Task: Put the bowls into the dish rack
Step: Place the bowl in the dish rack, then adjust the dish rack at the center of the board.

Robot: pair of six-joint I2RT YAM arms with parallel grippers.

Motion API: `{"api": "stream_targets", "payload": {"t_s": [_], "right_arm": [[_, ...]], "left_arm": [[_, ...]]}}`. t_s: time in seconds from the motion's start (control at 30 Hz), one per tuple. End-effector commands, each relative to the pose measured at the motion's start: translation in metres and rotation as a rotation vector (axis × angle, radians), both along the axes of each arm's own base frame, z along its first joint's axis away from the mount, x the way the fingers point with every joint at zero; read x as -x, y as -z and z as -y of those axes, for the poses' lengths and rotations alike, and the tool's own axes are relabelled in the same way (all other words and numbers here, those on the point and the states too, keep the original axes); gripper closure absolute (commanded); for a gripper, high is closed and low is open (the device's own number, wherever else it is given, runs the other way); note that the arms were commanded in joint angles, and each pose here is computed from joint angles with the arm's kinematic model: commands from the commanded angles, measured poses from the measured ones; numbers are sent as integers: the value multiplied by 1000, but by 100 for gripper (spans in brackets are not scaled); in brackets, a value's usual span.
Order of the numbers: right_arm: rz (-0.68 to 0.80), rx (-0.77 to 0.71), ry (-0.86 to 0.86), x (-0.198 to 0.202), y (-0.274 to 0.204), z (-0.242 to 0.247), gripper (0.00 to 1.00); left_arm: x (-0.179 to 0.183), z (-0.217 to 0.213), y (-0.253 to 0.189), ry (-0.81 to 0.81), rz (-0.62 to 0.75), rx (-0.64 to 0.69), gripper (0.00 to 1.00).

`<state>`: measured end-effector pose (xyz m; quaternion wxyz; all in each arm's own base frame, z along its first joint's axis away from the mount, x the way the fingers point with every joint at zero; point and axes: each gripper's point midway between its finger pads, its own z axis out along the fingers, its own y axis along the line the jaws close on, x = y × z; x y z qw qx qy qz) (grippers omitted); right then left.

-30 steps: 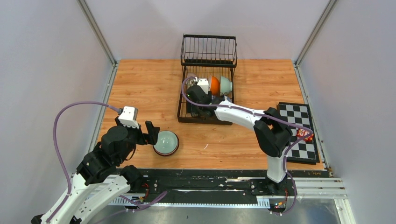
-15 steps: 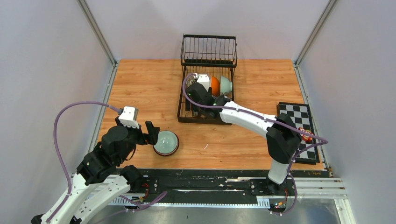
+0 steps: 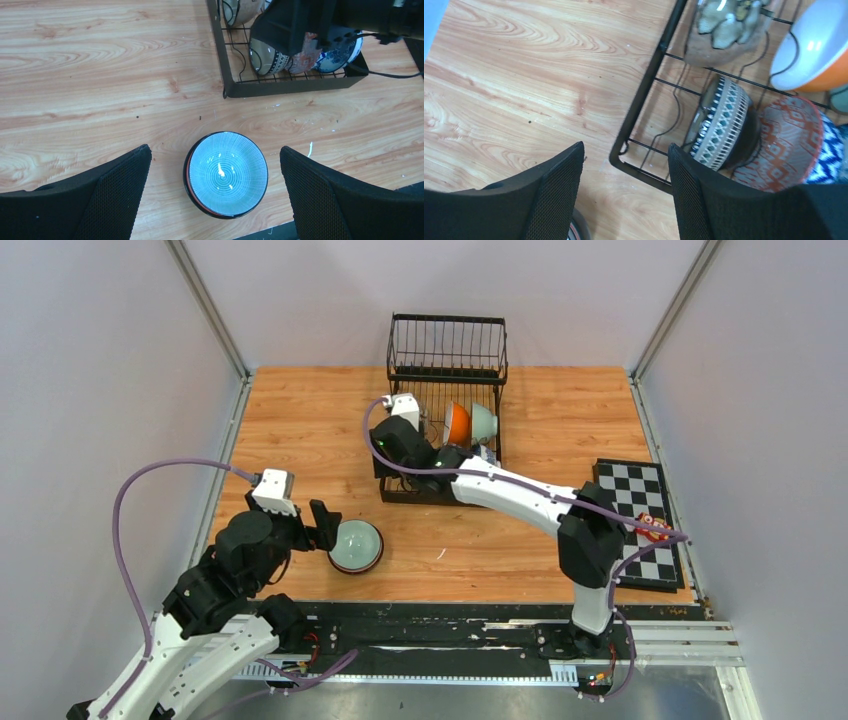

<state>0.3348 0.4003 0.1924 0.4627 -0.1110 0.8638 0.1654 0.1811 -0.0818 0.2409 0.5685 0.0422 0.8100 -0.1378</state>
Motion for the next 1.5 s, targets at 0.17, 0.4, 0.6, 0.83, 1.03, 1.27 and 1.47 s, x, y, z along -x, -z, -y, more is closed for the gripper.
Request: {"api": "stream_targets", "payload": {"t_s": [0.17, 0.4, 0.6, 0.83, 1.03, 1.27, 1.47], "right_arm": [[-72, 112, -60, -6, 52, -34, 41], [-100, 146, -71, -14, 72, -49, 45], [-124, 186, -81, -17, 92, -55, 49], [-141, 224, -77, -21, 110, -55, 54], [-155, 246, -79, -22, 121, -53, 65], [-159, 266, -105, -15, 120, -46, 97], [-156, 287, -159, -1, 115, -35, 97]], "left_arm": [[0, -4, -1, -15, 20, 6, 0], [0, -4, -1, -15, 21, 7, 0], [0, -4, -1, -15, 22, 7, 0], [-1, -3, -1, -14, 19, 3, 0], [-2, -3, 1, -15, 12, -3, 0], [-3, -2, 3, -17, 3, -9, 0], [-5, -2, 6, -27, -15, -23, 0]]}}
